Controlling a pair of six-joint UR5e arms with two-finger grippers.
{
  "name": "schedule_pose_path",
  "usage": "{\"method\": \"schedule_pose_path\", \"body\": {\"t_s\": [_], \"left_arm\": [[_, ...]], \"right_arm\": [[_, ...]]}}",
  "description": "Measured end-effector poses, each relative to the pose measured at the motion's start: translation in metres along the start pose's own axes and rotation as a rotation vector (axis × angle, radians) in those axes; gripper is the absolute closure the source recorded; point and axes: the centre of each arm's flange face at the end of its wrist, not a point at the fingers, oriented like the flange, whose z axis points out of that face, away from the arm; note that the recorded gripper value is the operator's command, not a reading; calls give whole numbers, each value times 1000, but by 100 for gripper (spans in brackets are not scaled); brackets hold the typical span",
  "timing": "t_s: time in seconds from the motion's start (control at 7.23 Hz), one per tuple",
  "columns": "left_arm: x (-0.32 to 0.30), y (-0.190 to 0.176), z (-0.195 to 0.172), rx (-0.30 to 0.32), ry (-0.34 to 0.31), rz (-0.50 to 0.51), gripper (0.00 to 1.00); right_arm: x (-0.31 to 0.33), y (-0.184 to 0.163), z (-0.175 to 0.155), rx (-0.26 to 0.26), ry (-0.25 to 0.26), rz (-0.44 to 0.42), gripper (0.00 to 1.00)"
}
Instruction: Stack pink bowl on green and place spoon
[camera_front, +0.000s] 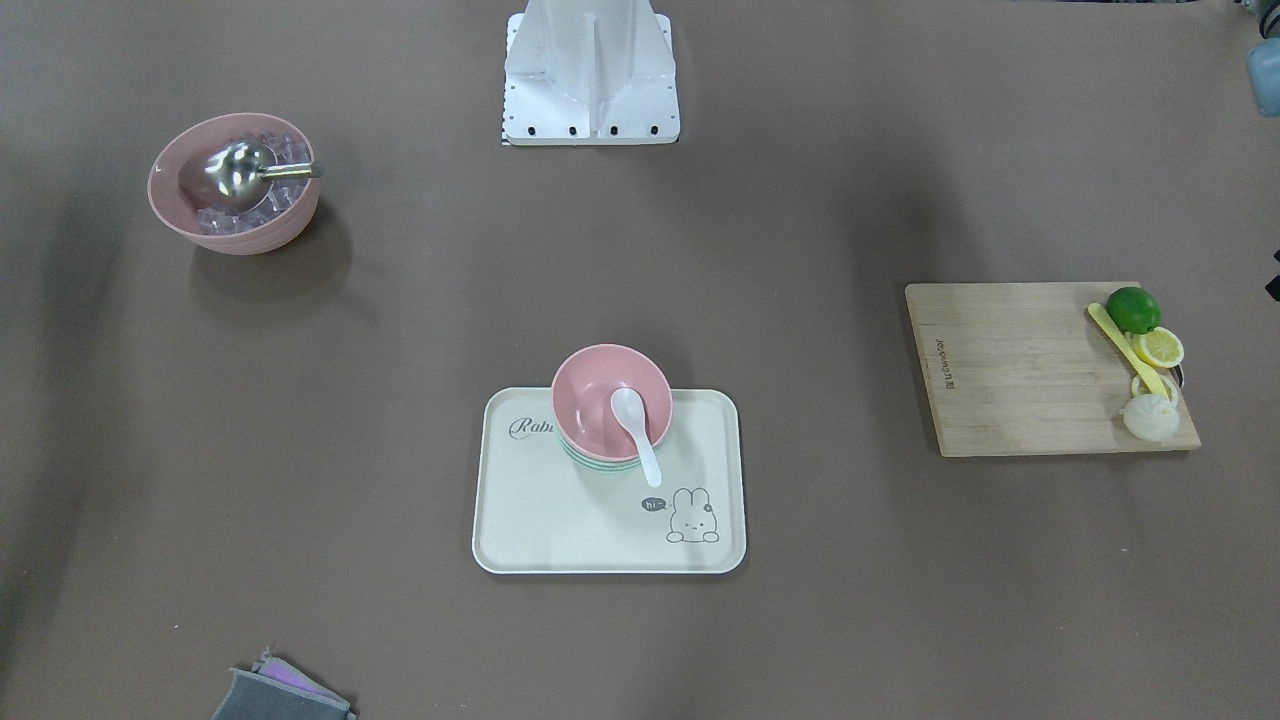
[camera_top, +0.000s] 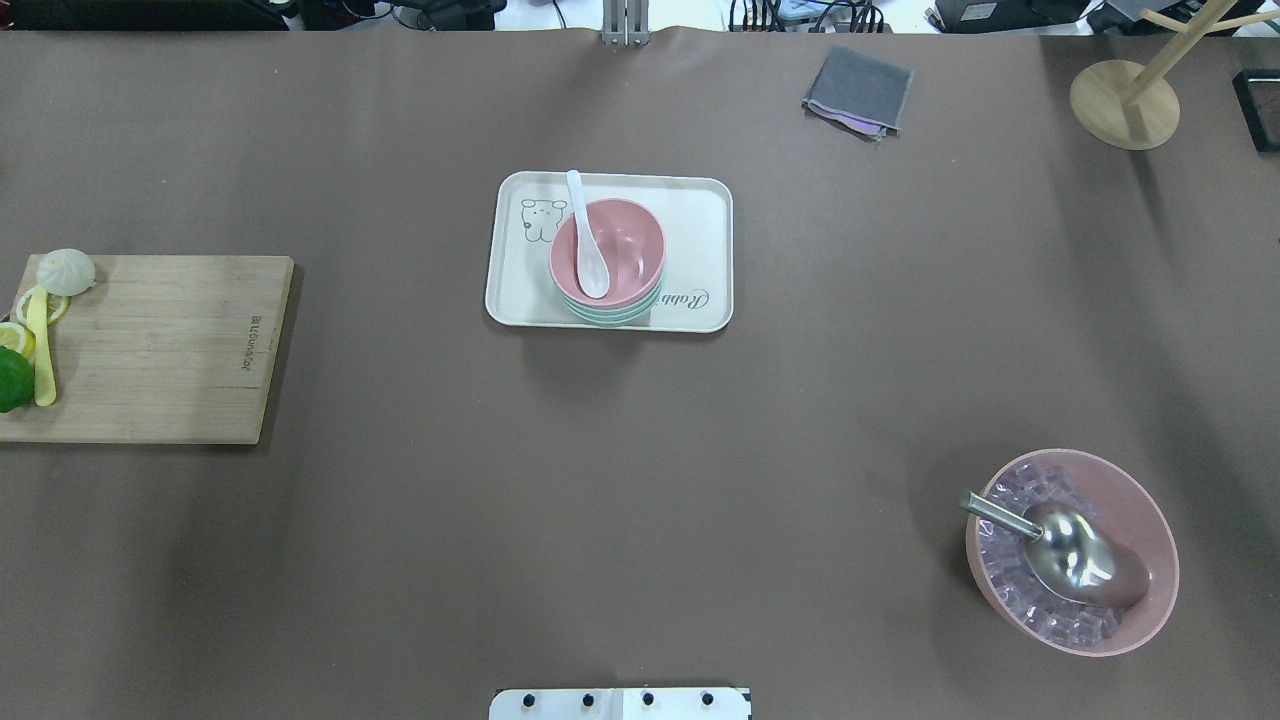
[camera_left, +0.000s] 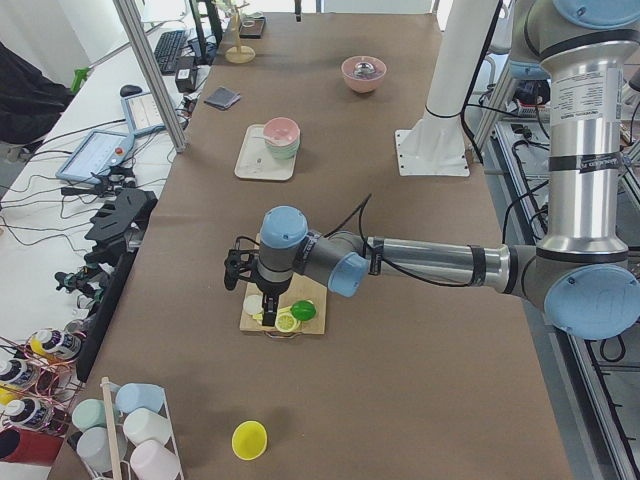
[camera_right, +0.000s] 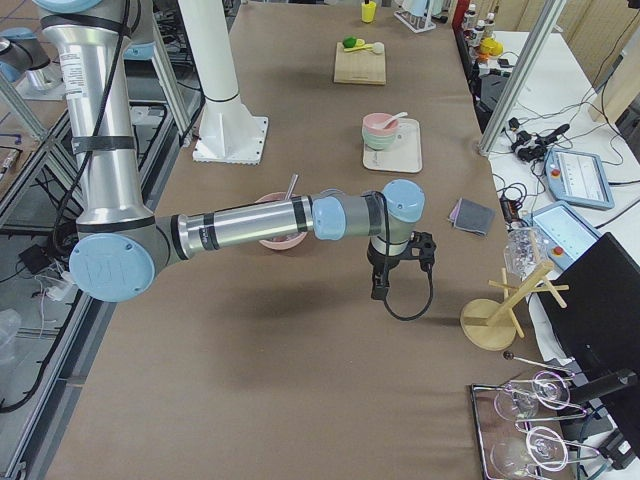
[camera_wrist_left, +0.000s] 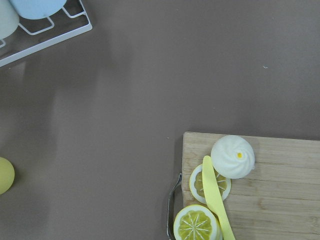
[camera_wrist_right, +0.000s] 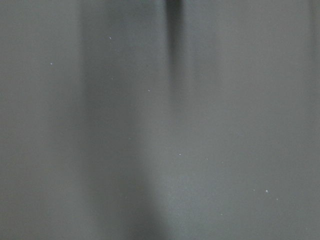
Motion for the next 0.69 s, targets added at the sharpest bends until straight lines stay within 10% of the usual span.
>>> {"method": "schedule_pose_path", "body": {"t_s": [0.69], "left_arm": [[-8,5,2,-9,-4,-17,2]], "right_arm": [[49,25,-2,2,-2,91,0]]}}
